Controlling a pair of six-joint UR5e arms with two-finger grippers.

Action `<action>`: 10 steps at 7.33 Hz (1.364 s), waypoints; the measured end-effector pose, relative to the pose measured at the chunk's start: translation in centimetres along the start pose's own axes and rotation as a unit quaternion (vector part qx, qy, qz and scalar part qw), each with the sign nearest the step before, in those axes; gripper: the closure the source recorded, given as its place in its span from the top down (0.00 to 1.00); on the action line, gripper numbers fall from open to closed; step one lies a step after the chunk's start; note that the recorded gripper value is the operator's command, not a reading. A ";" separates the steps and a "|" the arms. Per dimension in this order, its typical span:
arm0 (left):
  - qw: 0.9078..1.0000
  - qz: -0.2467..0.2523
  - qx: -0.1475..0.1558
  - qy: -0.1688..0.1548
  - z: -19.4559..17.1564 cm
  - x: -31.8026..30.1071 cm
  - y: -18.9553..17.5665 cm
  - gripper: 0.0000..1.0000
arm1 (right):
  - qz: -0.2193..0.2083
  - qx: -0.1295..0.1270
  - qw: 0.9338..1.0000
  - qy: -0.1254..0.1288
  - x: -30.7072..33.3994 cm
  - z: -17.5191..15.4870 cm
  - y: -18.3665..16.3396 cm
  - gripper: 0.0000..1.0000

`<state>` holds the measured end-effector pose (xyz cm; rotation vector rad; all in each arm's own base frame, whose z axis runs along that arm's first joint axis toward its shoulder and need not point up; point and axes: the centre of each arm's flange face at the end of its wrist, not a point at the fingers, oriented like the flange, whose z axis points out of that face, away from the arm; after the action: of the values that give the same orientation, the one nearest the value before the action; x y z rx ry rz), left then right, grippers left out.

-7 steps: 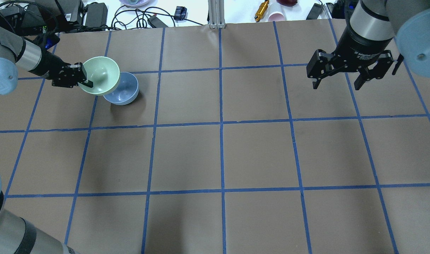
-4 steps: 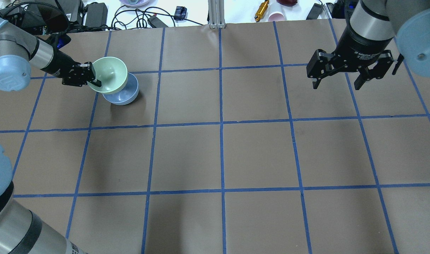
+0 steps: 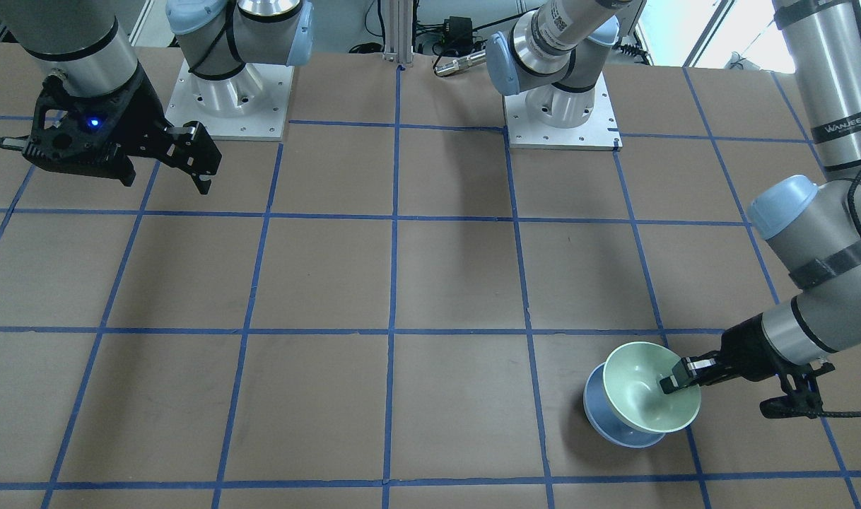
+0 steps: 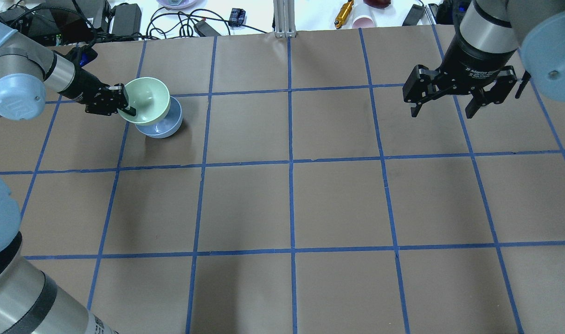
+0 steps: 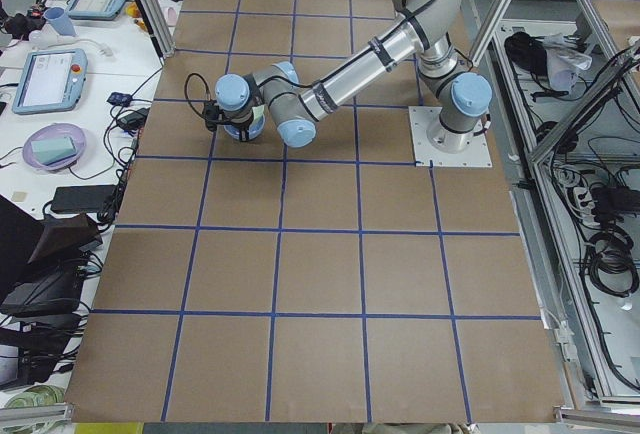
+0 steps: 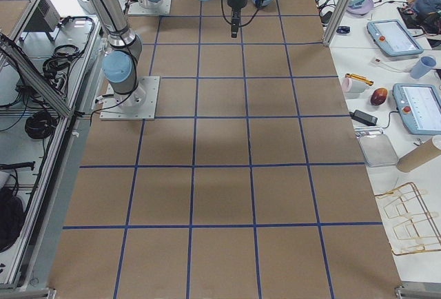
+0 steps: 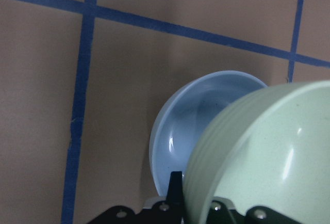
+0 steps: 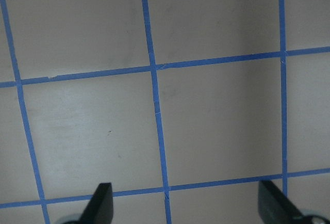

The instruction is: Stack green bowl on blue bowl

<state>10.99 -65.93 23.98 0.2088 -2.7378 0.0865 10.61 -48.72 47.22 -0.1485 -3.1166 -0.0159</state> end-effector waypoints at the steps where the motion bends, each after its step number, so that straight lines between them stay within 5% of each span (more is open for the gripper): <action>1: 1.000 0.000 0.001 0.000 0.1 0.0 -0.1 0.69 | 0.000 0.000 1.000 0.000 0.0 0.0 0.0 1.00; 2: 1.000 -0.001 0.004 0.000 0.2 -0.1 -0.2 1.00 | 0.000 0.000 1.000 0.000 0.0 0.0 0.0 1.00; 7: 1.000 -0.011 0.020 -0.009 -2.2 1.0 -0.6 1.00 | 0.000 0.000 1.000 0.000 0.0 0.0 0.0 1.00; 10: 0.996 0.014 -0.005 -0.093 -7.4 7.0 1.9 1.00 | 0.000 0.000 1.000 0.000 0.0 0.0 0.0 1.00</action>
<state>7.13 -64.30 33.46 0.1849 -2.9263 0.0647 10.61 -48.72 47.22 -0.1484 -3.1166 -0.0158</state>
